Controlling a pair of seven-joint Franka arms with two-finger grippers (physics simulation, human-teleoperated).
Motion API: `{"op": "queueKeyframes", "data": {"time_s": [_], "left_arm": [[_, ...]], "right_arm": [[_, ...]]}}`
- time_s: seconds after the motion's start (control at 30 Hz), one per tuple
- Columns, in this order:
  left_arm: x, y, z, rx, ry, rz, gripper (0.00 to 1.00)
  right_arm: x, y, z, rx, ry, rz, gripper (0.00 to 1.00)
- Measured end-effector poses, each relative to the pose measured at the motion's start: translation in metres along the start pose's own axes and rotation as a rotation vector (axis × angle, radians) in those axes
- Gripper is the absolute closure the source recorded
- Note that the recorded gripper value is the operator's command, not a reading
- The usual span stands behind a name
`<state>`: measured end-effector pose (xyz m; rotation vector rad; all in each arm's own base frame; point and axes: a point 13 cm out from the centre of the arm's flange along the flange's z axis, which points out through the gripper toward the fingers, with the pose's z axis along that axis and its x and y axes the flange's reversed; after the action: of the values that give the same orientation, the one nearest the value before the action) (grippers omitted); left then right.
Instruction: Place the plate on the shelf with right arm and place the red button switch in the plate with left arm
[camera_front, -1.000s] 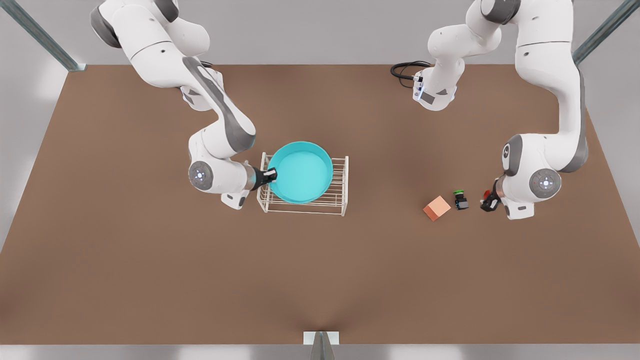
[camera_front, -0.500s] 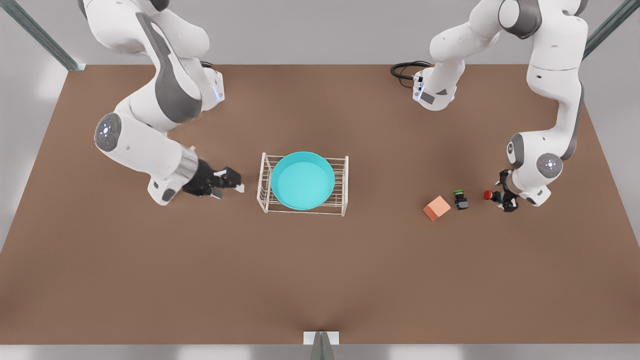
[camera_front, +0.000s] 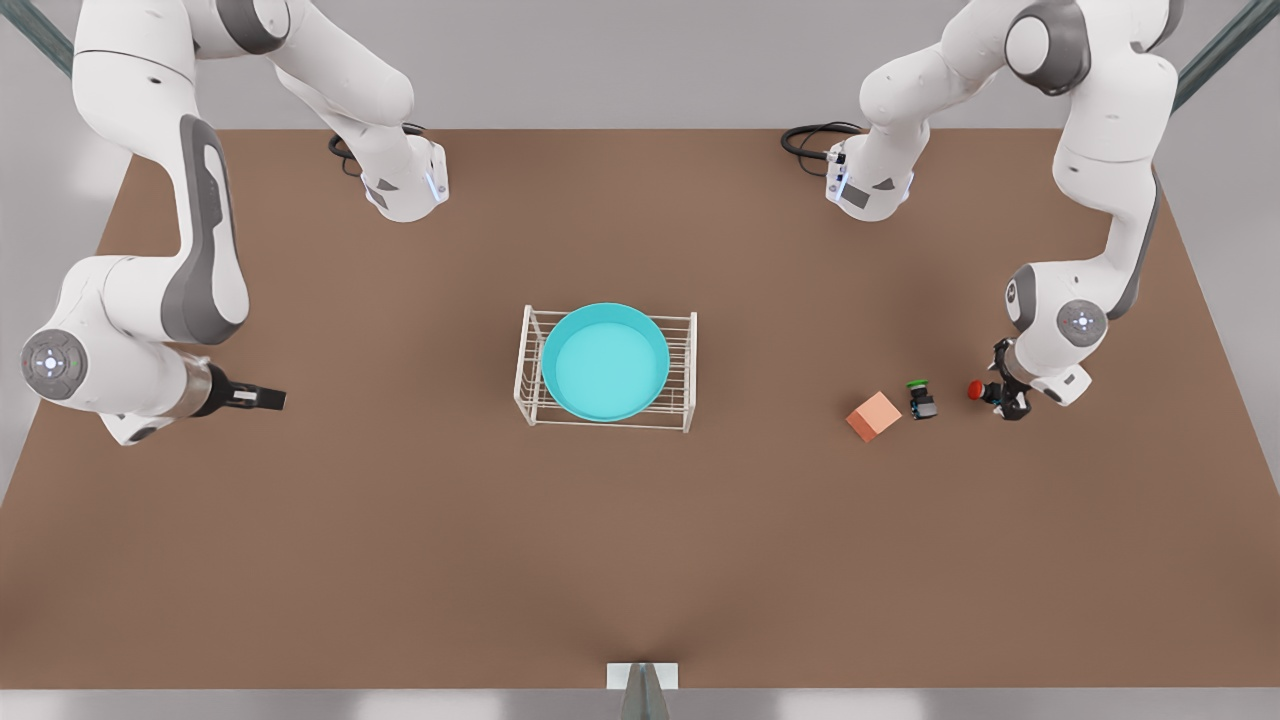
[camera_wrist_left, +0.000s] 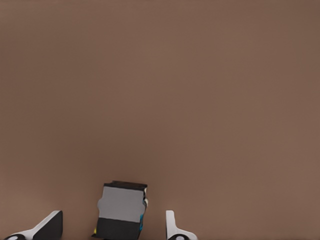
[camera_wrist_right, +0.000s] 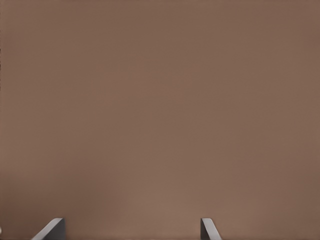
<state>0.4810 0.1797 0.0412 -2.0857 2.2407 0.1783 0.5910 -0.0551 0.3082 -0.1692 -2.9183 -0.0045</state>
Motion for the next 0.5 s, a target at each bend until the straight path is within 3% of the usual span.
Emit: {"op": "queueKeyframes", "data": {"time_s": [0.23, 0.27, 0.3, 0.37, 0.5], "left_arm": [[-0.004, -0.003, 0.013, 0.016, -0.001, 0.006, 0.00], [-0.004, -0.003, 0.013, 0.020, -0.001, 0.006, 0.10], [-0.004, -0.004, 0.012, 0.022, -0.002, 0.006, 0.32], [-0.005, -0.005, 0.012, 0.026, -0.002, 0.004, 0.52], [-0.007, -0.009, 0.008, 0.032, -0.007, 0.000, 0.57]], "right_arm": [[0.000, 0.001, 0.001, -0.006, 0.001, -0.031, 0.00], [0.000, 0.001, 0.001, -0.006, 0.003, -0.035, 0.00], [0.000, 0.002, 0.002, -0.006, 0.004, -0.040, 0.00], [0.000, 0.003, 0.003, -0.007, 0.007, -0.048, 0.00], [0.000, 0.004, 0.004, -0.007, 0.009, -0.061, 0.00]]}}
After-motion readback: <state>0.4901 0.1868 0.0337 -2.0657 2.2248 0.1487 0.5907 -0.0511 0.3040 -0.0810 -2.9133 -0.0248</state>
